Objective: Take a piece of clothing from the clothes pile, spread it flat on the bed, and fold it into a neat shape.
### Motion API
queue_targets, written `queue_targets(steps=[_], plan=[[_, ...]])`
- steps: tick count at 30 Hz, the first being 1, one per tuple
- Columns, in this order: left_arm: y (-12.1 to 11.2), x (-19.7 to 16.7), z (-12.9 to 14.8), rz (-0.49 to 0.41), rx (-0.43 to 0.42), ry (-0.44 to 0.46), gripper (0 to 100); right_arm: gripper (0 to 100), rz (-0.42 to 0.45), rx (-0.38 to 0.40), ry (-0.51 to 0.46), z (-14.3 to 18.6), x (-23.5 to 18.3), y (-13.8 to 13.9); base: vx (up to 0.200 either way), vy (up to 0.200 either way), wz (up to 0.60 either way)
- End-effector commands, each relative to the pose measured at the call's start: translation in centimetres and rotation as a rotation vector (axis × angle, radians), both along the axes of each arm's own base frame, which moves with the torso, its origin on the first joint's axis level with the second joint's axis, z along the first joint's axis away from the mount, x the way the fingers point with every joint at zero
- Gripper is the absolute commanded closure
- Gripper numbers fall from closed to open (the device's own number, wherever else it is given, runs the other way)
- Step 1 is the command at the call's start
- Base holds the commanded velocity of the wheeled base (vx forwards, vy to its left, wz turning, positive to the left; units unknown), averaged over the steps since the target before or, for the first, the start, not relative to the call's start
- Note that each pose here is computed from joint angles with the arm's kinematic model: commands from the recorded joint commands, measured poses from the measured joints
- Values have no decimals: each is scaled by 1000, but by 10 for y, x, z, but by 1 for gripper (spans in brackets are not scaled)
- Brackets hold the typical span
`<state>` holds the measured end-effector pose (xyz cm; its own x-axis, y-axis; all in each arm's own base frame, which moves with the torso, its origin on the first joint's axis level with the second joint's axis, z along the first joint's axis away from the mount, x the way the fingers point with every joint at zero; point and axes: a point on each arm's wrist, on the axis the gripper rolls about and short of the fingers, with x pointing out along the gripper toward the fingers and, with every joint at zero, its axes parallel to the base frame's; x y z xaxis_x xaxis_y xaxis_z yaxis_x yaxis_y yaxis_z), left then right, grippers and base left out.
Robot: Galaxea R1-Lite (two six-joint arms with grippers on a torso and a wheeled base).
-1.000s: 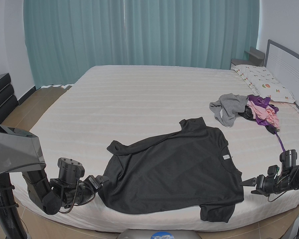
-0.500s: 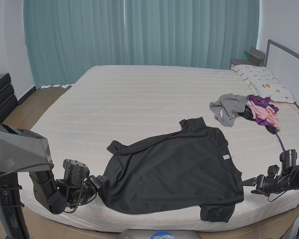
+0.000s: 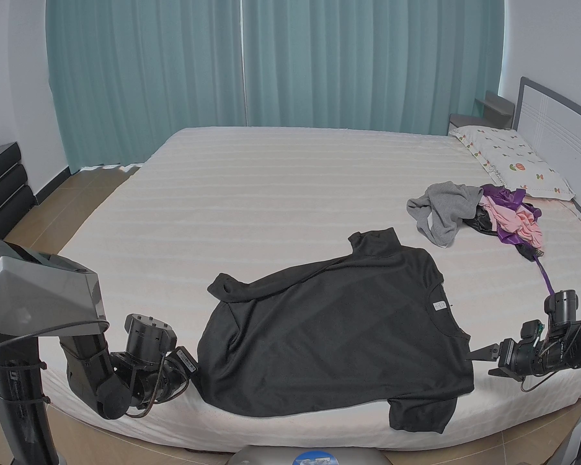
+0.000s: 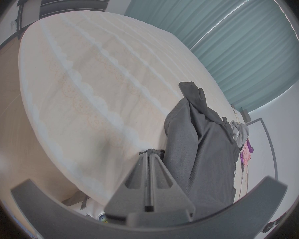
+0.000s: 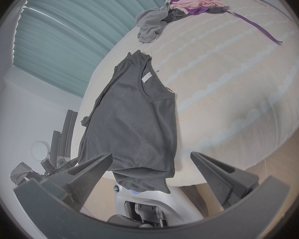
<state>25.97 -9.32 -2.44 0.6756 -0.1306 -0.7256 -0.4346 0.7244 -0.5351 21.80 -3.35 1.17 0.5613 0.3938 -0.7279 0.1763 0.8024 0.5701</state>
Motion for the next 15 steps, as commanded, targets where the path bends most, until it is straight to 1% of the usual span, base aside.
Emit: queue_targets(steps=[1, 2, 6, 8, 9, 10, 15], plan=[[1, -2, 2, -6, 7, 1, 100, 0, -2, 0, -3, 0, 0, -1, 0, 0, 0], [3, -6, 9, -26, 22, -13, 100, 0, -2, 0, -3, 0, 0, -1, 0, 0, 0], [6, -18, 20, -65, 58, -26, 100, 0, -2, -1, -6, 1, 1, -1, 0, 0, 0], [8, -23, 24, -91, 85, -14, 100, 0, -3, -1, -6, 1, 1, -1, 0, 0, 0], [9, -23, 24, -89, 87, -13, 100, 0, -3, -1, -6, 1, 1, -1, 0, 0, 0], [11, -26, 28, -107, 112, 6, 100, 0, -3, -1, -6, 1, 1, -1, 0, 0, 0], [16, -39, 42, -163, 171, 38, 100, 0, -4, -2, -5, 1, 1, -1, 0, 0, 0]])
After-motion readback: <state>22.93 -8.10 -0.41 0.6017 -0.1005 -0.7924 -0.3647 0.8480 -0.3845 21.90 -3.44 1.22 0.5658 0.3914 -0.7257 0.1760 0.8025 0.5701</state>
